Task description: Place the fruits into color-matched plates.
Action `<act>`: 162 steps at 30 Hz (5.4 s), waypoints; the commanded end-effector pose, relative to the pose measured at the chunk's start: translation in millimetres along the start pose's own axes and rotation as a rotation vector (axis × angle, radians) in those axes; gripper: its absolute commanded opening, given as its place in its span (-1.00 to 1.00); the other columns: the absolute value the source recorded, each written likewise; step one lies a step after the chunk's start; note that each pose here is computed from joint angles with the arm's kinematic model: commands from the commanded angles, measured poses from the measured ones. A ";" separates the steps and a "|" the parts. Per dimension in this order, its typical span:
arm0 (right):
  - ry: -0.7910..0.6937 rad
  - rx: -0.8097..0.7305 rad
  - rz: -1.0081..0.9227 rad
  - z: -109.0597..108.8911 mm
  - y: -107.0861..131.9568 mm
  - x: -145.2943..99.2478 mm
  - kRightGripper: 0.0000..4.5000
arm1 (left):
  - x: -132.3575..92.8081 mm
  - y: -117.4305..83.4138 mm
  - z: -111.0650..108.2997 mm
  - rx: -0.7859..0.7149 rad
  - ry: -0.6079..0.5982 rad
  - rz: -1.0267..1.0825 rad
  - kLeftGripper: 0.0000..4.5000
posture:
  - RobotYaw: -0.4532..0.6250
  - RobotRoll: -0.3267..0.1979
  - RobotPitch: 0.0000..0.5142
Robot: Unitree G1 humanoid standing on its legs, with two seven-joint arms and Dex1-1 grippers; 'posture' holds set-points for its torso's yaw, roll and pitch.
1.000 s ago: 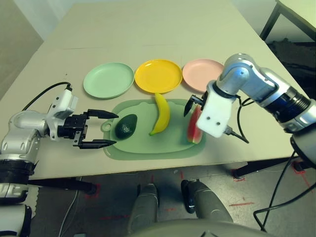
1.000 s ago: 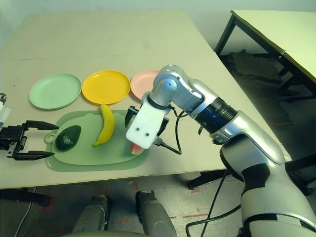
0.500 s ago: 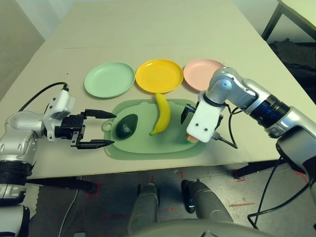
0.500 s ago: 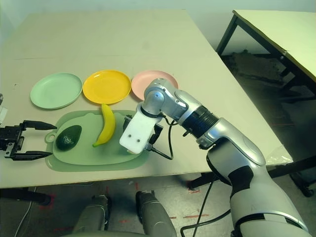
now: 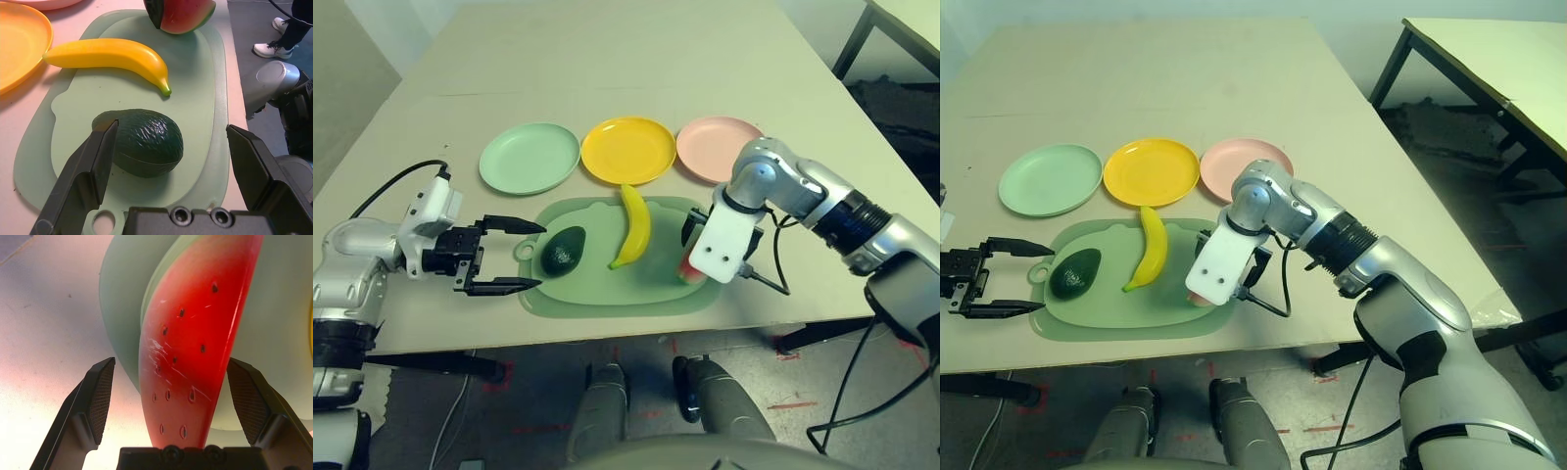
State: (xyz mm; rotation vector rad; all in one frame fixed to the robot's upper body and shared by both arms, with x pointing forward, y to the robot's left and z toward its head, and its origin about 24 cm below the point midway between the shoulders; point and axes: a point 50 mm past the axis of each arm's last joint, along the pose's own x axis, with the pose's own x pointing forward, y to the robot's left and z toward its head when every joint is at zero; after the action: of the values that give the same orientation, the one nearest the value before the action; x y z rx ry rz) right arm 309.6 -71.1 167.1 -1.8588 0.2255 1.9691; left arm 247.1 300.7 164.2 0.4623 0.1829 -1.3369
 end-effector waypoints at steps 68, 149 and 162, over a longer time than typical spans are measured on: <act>0.516 0.785 -0.592 -122.9 12.2 -37.7 0.04 | -7.4 13.5 20.9 -0.078 0.010 0.322 1.00 | -0.04 0.25 -0.27; 0.126 -0.333 -0.152 13.0 -90.8 -12.9 0.98 | -19.3 1.6 14.9 -0.030 0.040 0.133 1.00 | 0.05 0.25 -0.22; 0.176 -0.289 -0.161 7.4 -94.8 1.2 0.98 | -15.7 -5.2 18.8 -0.036 0.036 0.133 1.00 | 0.07 0.25 -0.18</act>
State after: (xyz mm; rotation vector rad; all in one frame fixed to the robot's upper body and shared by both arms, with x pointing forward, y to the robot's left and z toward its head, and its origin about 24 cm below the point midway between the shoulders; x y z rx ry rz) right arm 341.9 13.6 183.1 -2.1244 -0.1651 1.8144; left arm 238.0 306.2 184.1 0.4484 0.1911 -1.1942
